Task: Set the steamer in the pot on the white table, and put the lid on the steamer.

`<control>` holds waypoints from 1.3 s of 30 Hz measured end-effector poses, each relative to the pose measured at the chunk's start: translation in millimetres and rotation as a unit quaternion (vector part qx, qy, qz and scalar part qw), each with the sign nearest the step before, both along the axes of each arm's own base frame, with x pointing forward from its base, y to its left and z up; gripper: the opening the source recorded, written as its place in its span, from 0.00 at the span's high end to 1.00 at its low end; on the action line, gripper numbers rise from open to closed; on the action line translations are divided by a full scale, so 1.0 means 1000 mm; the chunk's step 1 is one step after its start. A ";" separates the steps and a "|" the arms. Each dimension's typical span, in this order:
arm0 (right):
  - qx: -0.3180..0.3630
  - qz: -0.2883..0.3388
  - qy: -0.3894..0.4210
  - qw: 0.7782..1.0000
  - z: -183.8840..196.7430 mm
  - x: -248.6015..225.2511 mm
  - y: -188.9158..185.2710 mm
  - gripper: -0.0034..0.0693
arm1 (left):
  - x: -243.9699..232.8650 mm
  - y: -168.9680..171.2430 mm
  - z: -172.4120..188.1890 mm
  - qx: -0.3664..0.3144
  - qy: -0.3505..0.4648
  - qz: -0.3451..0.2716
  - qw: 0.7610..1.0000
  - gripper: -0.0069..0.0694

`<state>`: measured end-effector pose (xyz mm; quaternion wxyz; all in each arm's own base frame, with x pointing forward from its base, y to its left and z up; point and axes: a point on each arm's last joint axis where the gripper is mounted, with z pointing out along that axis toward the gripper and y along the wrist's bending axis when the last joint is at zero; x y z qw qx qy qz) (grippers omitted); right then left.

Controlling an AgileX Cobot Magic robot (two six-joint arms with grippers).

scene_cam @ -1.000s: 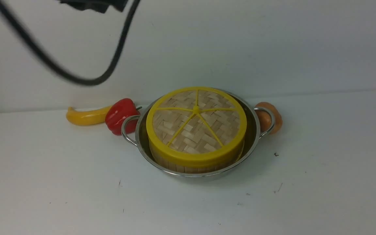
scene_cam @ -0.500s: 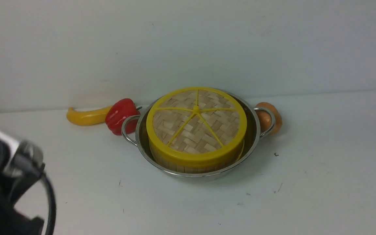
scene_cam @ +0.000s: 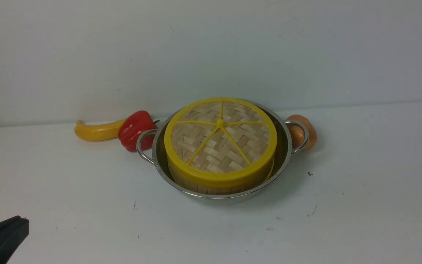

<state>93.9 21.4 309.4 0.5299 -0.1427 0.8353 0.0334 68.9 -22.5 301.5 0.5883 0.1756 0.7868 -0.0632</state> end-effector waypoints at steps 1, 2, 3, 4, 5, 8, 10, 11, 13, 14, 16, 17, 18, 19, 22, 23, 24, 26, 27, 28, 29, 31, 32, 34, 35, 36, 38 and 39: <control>0.001 0.000 -0.001 1.000 0.000 0.000 0.000 0.79 | 0.000 0.000 0.000 -0.002 0.001 0.001 1.000 0.91; 0.001 0.000 -0.001 1.000 0.000 0.000 0.000 0.78 | 0.000 0.000 0.000 -0.002 0.001 0.001 1.000 0.91; 0.001 0.000 -0.001 1.000 0.000 0.000 0.000 0.78 | 0.000 0.000 0.000 -0.001 0.000 0.001 1.000 0.91; 0.001 0.000 -0.003 1.000 0.000 0.000 0.000 0.77 | 0.000 0.000 0.000 -0.001 0.000 0.001 1.000 0.91; 0.001 0.000 -0.004 1.000 0.000 0.000 0.000 0.77 | 0.000 0.000 0.000 -0.001 0.000 0.001 1.000 0.91; 0.002 0.000 -0.003 1.000 0.000 0.000 0.000 0.76 | 0.000 0.000 0.000 -0.001 0.000 0.001 1.000 0.91; 0.002 0.000 -0.003 1.000 0.000 0.000 0.000 0.75 | 0.000 0.000 0.000 -0.001 0.000 0.001 1.000 0.91; 0.002 0.000 -0.003 1.000 0.000 0.000 0.000 0.75 | 0.000 0.000 0.000 -0.001 0.000 0.001 1.000 0.91; 0.002 0.000 -0.003 1.000 0.000 0.000 0.000 0.74 | 0.000 0.000 0.000 -0.001 -0.001 0.001 1.000 0.91; 0.002 0.000 -0.003 1.000 0.000 0.000 0.000 0.74 | 0.000 0.000 0.000 0.000 -0.001 0.002 1.000 0.91; 0.002 0.000 -0.003 1.000 0.000 0.000 0.000 0.73 | -0.001 0.003 0.000 0.010 -0.009 0.011 1.000 0.90; 0.002 0.000 -0.003 1.000 0.000 0.000 0.000 0.72 | -0.002 0.007 -0.002 0.019 -0.016 0.030 0.999 0.90; 0.002 0.000 -0.003 1.000 0.000 0.000 0.000 0.72 | -0.004 0.011 -0.005 0.022 -0.020 0.056 0.998 0.90; 0.002 0.000 -0.003 1.000 0.000 0.000 0.000 0.72 | -0.005 0.011 -0.005 0.022 -0.022 0.056 0.998 0.90; 0.003 0.000 -0.003 1.000 0.000 0.000 0.000 0.69 | -0.015 0.024 -0.024 0.026 -0.033 0.142 0.989 0.90; 0.003 0.000 -0.003 1.000 0.000 0.000 0.000 0.69 | -0.018 0.026 -0.032 0.028 -0.033 0.160 0.986 0.90; 0.003 0.000 -0.003 1.000 0.000 0.000 0.000 0.68 | -0.021 0.028 -0.040 0.030 -0.036 0.175 0.983 0.90; 0.003 0.000 -0.003 1.000 0.000 0.000 0.000 0.67 | -0.027 0.030 -0.051 0.030 -0.045 0.191 0.980 0.89; 0.003 0.000 -0.003 1.000 0.000 0.000 0.000 0.67 | -0.028 0.030 -0.061 0.030 -0.044 0.200 0.978 0.89; 0.003 0.000 -0.003 1.000 0.000 0.000 0.000 0.66 | -0.028 0.031 -0.069 0.032 -0.037 0.203 0.978 0.89; 0.003 0.000 -0.005 1.000 0.001 -0.001 0.000 0.66 | -0.027 0.031 -0.076 0.034 -0.029 0.205 0.978 0.88; 0.003 0.000 -0.003 1.000 0.000 -0.001 0.000 0.65 | -0.024 0.031 -0.091 0.038 -0.008 0.205 0.978 0.88; 0.003 0.000 -0.003 1.000 0.000 -0.001 0.000 0.65 | -0.023 0.031 -0.098 0.039 0.000 0.205 0.978 0.88; 0.004 0.000 -0.004 1.000 0.000 -0.001 0.000 0.64 | -0.022 0.031 -0.107 0.037 0.008 0.202 0.979 0.87; 0.003 0.000 -0.003 1.000 0.000 -0.001 0.000 0.64 | -0.021 0.030 -0.110 0.038 0.011 0.202 0.979 0.87; 0.003 0.000 -0.003 1.000 0.000 -0.001 0.000 0.63 | -0.021 0.030 -0.113 0.038 0.016 0.202 0.979 0.87; 0.003 0.000 -0.003 1.000 0.000 -0.001 0.000 0.63 | -0.020 0.030 -0.116 0.039 0.018 0.202 0.979 0.87; 0.003 0.000 -0.003 1.000 0.000 -0.001 0.000 0.63 | -0.020 0.030 -0.116 0.039 0.015 0.201 0.979 0.87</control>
